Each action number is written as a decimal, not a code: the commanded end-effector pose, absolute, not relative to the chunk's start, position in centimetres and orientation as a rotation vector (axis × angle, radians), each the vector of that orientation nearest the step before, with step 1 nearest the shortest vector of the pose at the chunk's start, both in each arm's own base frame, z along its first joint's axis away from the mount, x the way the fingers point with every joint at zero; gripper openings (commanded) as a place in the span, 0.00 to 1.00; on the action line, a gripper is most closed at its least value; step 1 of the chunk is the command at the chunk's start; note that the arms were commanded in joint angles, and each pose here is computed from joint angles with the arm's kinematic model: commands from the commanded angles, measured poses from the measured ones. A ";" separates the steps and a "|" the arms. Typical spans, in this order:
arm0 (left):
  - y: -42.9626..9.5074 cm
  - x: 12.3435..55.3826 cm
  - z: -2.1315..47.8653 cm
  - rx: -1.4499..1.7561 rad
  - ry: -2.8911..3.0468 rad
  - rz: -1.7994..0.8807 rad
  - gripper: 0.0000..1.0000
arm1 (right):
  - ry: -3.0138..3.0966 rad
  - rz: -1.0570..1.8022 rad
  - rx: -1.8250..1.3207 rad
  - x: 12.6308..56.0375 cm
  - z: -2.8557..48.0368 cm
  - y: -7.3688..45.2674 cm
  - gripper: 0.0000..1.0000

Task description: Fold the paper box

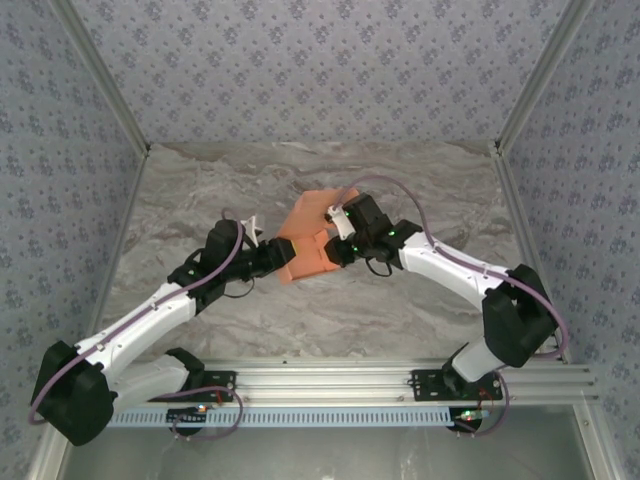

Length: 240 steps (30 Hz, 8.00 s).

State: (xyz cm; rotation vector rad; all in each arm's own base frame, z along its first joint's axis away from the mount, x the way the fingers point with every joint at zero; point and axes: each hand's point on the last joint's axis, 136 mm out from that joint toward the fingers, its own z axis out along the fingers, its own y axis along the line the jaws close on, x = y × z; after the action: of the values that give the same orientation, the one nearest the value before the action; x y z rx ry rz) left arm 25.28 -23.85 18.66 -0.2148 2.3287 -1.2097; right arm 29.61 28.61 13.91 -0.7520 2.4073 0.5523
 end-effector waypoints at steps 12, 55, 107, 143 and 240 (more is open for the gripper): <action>-24.8 24.7 21.9 -0.074 2.212 -1.300 0.40 | 2.417 0.836 -0.626 29.7 15.2 29.7 0.32; -25.9 24.1 21.5 -0.055 2.244 -1.282 0.39 | 2.377 0.580 -0.426 31.0 15.9 29.4 0.37; -27.2 24.0 26.3 0.262 2.169 -1.653 0.41 | 1.940 1.530 -0.223 23.9 24.1 21.7 0.83; -29.0 27.1 25.3 0.294 2.132 -1.862 0.42 | 1.992 1.737 -0.212 25.4 24.9 24.9 0.63; -31.4 24.6 24.2 0.527 2.244 -1.736 0.47 | 2.193 1.361 -0.009 27.7 21.0 21.4 0.67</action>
State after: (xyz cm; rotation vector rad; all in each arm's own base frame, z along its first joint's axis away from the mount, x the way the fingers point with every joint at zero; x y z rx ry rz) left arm 24.10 -31.18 23.31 0.4876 2.2809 -1.7708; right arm 27.96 21.95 22.01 0.0031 2.1398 1.4300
